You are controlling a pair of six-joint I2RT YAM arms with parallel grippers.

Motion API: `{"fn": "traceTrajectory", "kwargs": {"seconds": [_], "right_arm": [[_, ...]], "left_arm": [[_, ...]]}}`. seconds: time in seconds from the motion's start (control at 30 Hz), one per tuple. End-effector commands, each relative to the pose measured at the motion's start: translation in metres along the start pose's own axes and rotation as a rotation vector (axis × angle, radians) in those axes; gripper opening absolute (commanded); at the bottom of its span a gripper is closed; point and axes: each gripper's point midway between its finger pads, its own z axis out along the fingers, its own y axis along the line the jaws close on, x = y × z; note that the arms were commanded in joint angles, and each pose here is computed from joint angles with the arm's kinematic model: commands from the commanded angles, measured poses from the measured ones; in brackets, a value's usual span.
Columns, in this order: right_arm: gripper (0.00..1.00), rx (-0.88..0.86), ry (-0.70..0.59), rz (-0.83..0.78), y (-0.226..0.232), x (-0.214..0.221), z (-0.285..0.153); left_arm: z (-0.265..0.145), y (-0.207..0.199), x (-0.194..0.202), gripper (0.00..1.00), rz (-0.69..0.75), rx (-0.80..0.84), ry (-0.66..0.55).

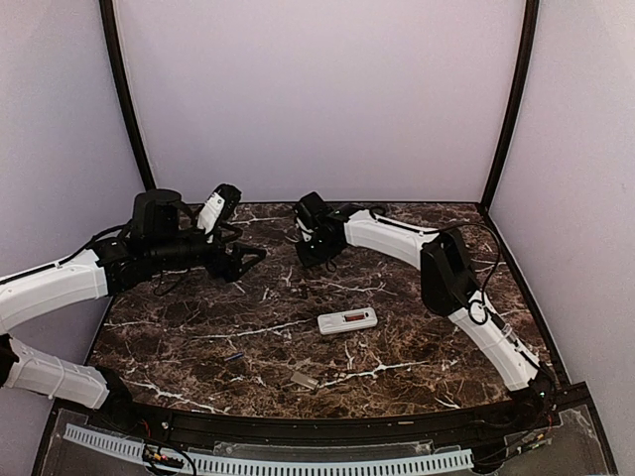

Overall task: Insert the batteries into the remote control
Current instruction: Pick up the battery at the center of the board.

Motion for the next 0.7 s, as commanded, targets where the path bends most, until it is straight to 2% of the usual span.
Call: {"fn": "traceTrajectory", "kwargs": {"seconds": [0.0,0.2,0.37,0.57,0.67], "right_arm": [[0.34,0.065,0.113,-0.007,-0.004,0.039,0.014],[0.29,0.089,0.164,-0.034,-0.003,0.058,0.008],[0.18,0.065,0.229,-0.058,0.005,0.079,0.009],[0.00,0.037,0.234,-0.072,0.008,0.079,-0.001],[0.00,-0.009,0.210,-0.083,0.014,0.068,-0.013]], "left_arm": [[-0.005,0.003,-0.010,0.88,0.005,-0.015,-0.024],[-0.009,0.004,-0.013,0.88,0.021,-0.026,-0.036],[-0.010,0.004,-0.015,0.88,0.019,-0.026,-0.040],[-0.014,0.004,-0.011,0.88,0.021,-0.034,-0.026],[-0.016,0.003,-0.012,0.88,0.027,-0.033,-0.028]]}}
